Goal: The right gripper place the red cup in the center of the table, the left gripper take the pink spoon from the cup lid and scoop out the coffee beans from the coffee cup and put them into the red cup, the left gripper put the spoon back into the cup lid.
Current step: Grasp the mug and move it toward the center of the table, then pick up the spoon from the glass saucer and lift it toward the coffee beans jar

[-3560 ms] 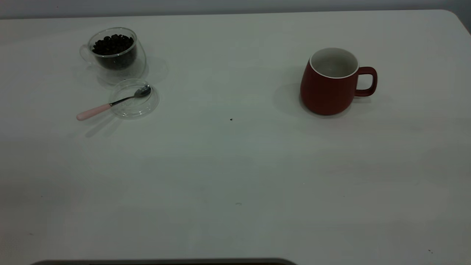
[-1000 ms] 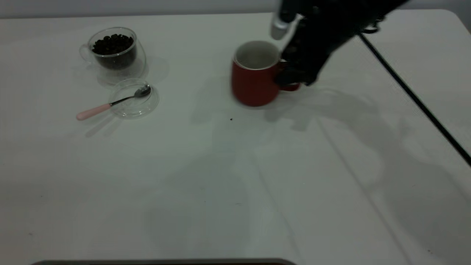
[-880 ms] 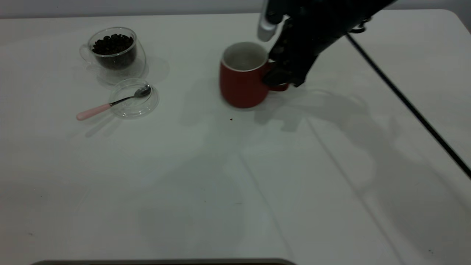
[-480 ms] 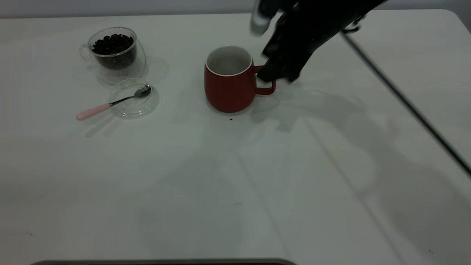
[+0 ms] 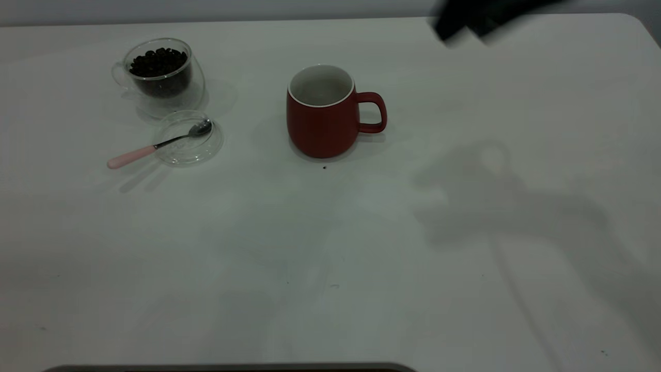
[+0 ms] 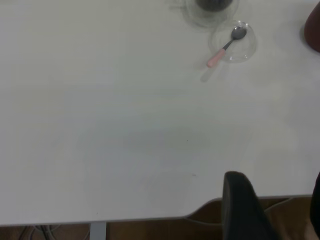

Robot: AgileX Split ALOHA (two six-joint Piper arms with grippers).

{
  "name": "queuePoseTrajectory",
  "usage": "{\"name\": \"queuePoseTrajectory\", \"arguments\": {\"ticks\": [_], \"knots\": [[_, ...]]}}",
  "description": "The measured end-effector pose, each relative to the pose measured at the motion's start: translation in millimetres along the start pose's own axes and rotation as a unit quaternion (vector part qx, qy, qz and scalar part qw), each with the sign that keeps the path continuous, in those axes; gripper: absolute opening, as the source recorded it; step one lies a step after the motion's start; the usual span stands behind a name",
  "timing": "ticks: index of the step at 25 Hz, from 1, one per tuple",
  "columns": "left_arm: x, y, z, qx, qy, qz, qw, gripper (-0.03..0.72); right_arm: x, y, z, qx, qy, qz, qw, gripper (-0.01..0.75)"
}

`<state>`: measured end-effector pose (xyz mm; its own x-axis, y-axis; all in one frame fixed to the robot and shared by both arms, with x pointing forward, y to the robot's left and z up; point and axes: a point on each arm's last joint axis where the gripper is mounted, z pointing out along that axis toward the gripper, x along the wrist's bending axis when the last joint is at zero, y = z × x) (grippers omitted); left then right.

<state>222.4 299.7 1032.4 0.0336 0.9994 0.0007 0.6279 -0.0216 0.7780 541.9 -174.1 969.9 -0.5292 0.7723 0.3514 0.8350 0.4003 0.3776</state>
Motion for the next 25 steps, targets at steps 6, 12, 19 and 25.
{"name": "queuePoseTrajectory", "arguments": {"ticks": [6,12,19,25], "knots": [[0,0,0,0.0,0.0,0.0,1.0,0.394,12,-91,-52,0.174,-0.133,0.113,0.969,0.564],[0,0,0,0.0,0.0,0.0,1.0,0.394,25,-169,-81,0.18,-0.216,0.141,0.949,0.564],[0,0,0,0.0,0.0,0.0,1.0,0.394,35,-204,-126,0.009,-0.262,0.176,0.949,0.564],[0,0,0,0.0,0.0,0.0,1.0,0.394,57,-236,-152,-0.146,-0.303,0.153,0.929,0.564]]}}
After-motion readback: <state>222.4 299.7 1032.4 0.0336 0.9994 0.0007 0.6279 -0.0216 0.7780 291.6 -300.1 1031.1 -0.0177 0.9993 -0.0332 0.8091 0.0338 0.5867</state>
